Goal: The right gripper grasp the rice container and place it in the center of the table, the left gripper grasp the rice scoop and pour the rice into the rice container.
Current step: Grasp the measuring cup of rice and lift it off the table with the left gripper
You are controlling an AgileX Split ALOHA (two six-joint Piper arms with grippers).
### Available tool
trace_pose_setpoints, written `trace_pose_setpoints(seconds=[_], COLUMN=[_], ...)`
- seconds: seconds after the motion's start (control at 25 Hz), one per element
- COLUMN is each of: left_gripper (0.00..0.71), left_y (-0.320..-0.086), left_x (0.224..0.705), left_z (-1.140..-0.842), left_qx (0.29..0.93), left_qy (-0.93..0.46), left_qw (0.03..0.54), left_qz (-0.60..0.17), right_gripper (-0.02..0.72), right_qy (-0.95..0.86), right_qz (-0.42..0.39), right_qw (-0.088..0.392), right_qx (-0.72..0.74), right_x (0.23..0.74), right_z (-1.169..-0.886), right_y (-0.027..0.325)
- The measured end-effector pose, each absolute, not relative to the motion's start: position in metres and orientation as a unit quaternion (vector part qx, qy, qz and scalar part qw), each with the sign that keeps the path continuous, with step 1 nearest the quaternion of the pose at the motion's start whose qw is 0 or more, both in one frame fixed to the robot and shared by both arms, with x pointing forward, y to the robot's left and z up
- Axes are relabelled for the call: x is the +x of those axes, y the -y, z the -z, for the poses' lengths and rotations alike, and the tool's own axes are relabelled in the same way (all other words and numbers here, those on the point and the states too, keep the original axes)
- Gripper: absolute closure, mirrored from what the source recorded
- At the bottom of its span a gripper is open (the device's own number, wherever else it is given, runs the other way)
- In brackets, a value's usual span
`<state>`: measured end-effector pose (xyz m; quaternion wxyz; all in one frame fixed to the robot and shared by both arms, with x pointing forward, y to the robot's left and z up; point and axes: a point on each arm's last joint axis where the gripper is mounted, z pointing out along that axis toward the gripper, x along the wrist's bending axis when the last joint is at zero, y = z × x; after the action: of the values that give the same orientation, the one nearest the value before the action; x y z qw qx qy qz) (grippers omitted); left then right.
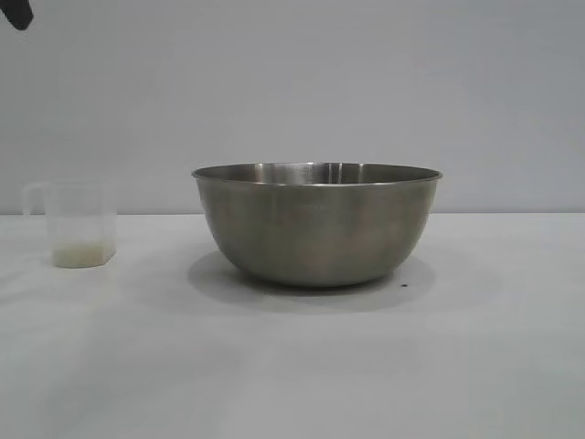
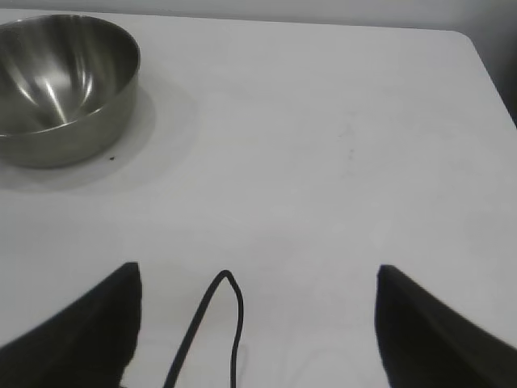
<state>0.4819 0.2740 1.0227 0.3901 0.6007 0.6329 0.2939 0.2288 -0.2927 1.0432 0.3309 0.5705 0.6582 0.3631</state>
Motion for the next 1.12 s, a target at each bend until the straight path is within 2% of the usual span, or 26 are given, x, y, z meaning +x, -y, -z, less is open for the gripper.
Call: trace_pose_setpoints(seconds=[0.24, 0.6, 0.8, 1.12], left_gripper=[0.218, 0.218, 0.218, 0.218], left_y=[-0.279, -0.285, -0.284, -0.275], left_x=[0.45, 0.411, 0.407, 0.413], left_z=[-0.978, -0.957, -0.953, -0.929], left_qx=[0.578, 0.511, 0.511, 0.58], left_qy=[-0.631, -0.574, -0.565, -0.558], left_qw=[0.413, 0.512, 0.518, 0.484], left_qz=[-0.313, -0.384, -0.388, -0.344], right_gripper=[0.153, 0.153, 0.153, 0.153], right_qy=[-0.658, -0.658, -0.658, -0.658], right_qz=[-0.363, -0.363, -0.363, -0.363], right_qw=[0.331, 0.331, 0.331, 0.331], right_qx=[0.57, 0.57, 0.57, 0.57], right_x=[0.229, 0.229, 0.229, 0.229], right_z=[-1.043, -1.043, -1.043, -1.043], right_y=[0.293, 0.293, 0.293, 0.293])
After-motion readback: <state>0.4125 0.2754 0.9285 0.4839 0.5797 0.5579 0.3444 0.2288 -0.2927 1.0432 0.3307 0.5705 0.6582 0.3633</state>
